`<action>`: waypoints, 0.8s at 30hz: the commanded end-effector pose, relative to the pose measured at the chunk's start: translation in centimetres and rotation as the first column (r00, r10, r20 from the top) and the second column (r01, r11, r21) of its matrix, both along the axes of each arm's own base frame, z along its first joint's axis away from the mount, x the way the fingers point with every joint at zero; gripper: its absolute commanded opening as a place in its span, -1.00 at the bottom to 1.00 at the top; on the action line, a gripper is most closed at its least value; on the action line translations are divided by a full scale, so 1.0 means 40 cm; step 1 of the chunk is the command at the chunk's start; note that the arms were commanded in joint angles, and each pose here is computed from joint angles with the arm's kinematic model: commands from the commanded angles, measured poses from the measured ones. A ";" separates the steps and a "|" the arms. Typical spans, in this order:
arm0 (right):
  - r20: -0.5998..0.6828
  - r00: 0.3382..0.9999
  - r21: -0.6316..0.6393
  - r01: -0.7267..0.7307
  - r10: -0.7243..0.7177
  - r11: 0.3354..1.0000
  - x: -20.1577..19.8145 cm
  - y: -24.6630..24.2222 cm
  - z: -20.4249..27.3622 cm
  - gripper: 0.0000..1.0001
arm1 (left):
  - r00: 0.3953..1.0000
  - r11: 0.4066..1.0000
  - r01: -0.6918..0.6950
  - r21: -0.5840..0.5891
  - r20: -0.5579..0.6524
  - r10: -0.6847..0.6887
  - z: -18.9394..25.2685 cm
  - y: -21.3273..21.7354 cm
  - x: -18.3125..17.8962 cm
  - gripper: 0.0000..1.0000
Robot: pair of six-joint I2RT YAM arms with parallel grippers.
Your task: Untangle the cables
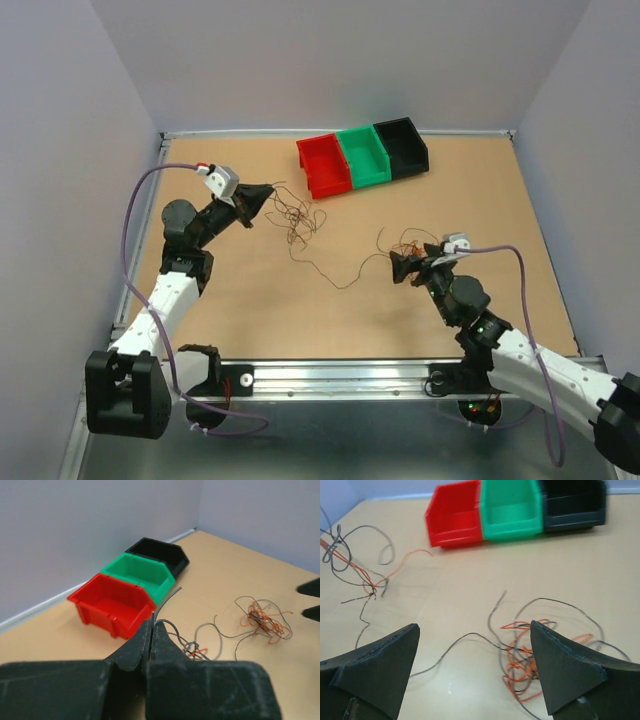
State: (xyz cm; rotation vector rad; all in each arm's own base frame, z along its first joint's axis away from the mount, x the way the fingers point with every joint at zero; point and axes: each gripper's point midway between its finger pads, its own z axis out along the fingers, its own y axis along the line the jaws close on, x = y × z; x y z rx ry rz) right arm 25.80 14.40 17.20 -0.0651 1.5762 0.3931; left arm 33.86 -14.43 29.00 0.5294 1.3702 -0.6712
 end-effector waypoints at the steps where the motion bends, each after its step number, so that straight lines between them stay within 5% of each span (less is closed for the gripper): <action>1: 0.097 0.950 -0.030 -0.297 0.298 0.955 -0.003 0.164 0.094 0.86 | 0.967 0.975 0.175 0.140 0.163 -0.197 0.025 -0.100 -0.098 -0.99; 11: 0.171 0.752 -0.035 -0.641 0.637 0.766 -0.062 0.350 0.129 0.59 | 0.918 0.895 0.310 0.320 0.143 -0.369 -0.076 -0.243 -0.177 -0.91; 24: 0.226 0.605 -0.041 -0.777 0.764 0.628 -0.110 0.425 0.141 0.51 | 0.897 0.824 0.373 0.426 0.060 -0.437 -0.165 -0.329 -0.214 -0.91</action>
